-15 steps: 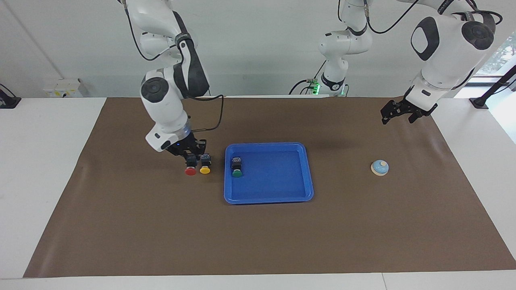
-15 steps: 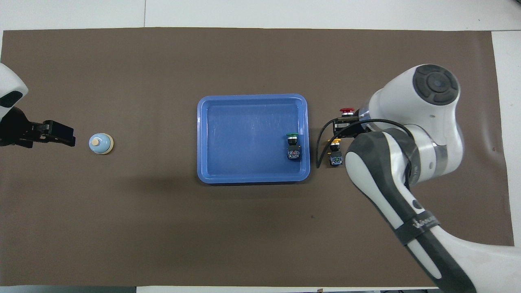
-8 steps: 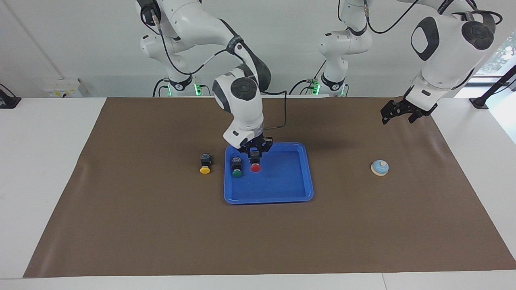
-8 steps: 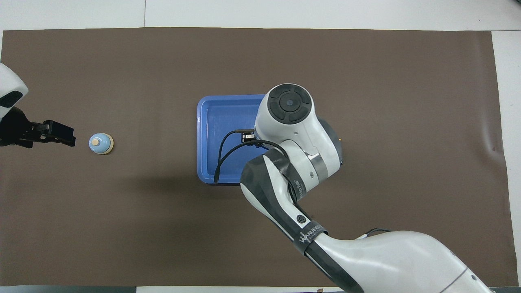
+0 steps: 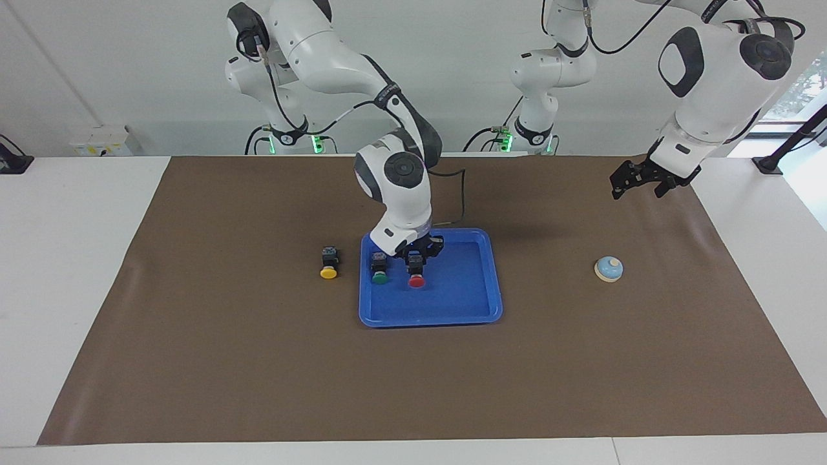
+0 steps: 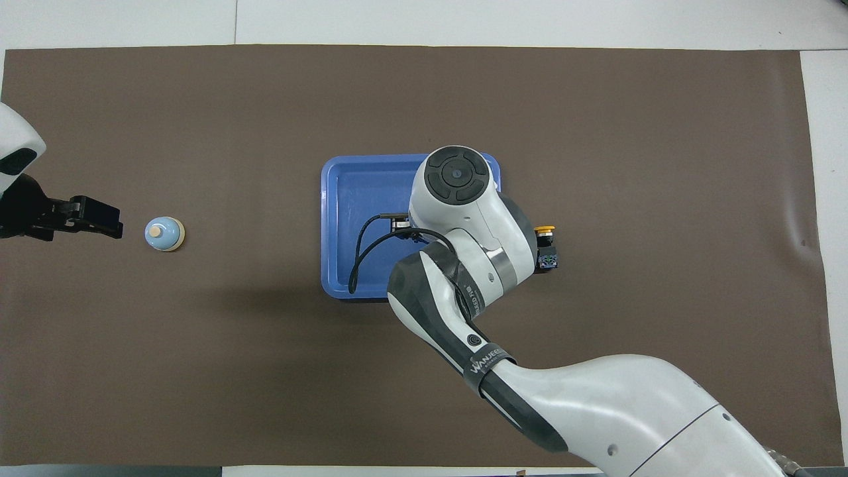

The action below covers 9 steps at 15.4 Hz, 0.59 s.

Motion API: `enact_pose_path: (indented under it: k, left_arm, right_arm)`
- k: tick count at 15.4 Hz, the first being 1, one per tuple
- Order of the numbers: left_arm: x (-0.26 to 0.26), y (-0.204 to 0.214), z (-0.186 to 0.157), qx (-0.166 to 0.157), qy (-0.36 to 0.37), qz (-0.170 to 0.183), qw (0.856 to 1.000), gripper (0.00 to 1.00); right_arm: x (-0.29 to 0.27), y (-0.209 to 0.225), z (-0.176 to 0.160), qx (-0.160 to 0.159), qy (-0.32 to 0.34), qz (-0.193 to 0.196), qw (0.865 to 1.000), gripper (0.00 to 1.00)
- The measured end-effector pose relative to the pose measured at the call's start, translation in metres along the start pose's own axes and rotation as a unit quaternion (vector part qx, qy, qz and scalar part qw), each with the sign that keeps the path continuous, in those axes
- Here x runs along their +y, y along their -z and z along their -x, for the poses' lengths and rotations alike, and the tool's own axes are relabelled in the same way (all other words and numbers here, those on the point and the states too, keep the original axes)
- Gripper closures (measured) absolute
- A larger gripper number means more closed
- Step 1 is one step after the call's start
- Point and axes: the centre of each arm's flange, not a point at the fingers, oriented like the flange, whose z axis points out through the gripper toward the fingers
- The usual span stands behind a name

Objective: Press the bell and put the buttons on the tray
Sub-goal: 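Carry the red button into the tray beside the green one and release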

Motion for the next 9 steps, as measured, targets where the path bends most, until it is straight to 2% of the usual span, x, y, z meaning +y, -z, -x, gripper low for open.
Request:
enact_pose_path:
  k: [9]
  left_arm:
    - [0.000,0.000,0.000,0.000,0.000,0.000,1.000,0.00]
  right_arm:
    - [-0.014,-0.013,0.026,-0.013,0.018,0.009,1.000,0.59]
